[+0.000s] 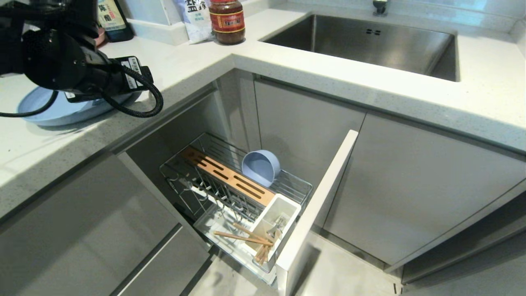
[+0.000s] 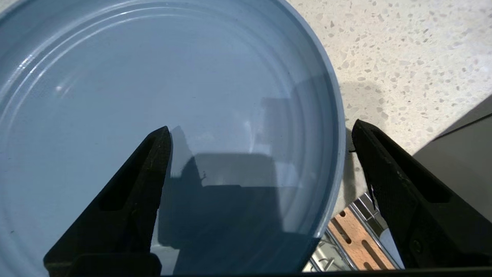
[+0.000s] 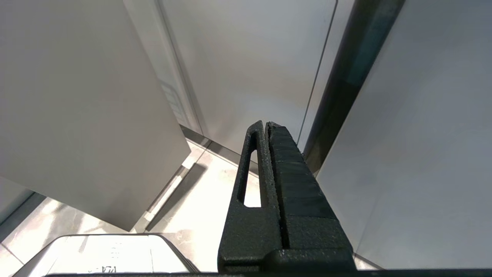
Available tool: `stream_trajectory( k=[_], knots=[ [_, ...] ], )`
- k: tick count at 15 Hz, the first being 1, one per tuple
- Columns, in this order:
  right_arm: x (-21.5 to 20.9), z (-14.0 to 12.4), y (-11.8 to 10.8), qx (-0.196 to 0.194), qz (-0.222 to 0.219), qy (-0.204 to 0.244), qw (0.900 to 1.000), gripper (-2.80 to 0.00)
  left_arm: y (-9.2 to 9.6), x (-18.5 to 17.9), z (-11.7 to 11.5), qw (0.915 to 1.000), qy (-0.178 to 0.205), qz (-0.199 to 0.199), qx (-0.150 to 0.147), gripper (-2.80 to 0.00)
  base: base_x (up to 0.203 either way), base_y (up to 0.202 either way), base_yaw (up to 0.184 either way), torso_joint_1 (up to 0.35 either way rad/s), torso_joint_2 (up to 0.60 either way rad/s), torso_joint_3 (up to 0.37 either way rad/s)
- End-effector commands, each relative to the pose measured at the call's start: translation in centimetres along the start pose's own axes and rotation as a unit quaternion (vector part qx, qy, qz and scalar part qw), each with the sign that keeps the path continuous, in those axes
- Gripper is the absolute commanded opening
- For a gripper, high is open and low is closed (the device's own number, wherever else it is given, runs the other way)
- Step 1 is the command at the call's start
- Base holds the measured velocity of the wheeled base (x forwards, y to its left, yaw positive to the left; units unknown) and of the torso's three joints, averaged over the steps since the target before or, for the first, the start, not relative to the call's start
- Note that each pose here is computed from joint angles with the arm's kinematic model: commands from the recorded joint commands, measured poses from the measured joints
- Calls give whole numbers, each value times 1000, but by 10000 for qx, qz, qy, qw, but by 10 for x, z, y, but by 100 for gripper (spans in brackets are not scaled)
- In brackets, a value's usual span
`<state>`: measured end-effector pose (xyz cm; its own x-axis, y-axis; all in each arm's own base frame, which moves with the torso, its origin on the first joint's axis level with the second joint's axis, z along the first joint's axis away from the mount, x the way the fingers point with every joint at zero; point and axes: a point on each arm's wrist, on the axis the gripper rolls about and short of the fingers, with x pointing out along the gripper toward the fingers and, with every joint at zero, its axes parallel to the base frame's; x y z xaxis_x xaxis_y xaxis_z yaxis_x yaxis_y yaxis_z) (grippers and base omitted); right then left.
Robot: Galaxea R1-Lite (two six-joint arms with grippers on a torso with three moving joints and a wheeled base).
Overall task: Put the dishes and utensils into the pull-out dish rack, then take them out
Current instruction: Pick up the plate and place it in the cupboard
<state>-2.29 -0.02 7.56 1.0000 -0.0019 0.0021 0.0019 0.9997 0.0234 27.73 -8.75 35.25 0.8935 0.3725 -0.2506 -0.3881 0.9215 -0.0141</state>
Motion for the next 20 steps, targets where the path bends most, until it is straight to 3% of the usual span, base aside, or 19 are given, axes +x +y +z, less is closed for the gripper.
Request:
stream_trajectory(
  k=[1,8,9,20],
  knots=[
    [0,0,0,1,2,-12,10000,-280,-4,5,-3,10000,44,40,33,0,0,0,0,0,0,0],
    [0,0,0,-2,2,-12,10000,-280,-6,9,-5,9999,74,55,62,0,0,0,0,0,0,0],
    [0,0,0,6,2,-12,10000,-280,-6,9,-5,9999,75,54,62,-280,0,0,0,0,0,0],
    [0,0,0,-2,2,-12,10000,-280,0,0,1,10000,-5,21,-10,-280,0,0,0,0,0,0]
  ],
)
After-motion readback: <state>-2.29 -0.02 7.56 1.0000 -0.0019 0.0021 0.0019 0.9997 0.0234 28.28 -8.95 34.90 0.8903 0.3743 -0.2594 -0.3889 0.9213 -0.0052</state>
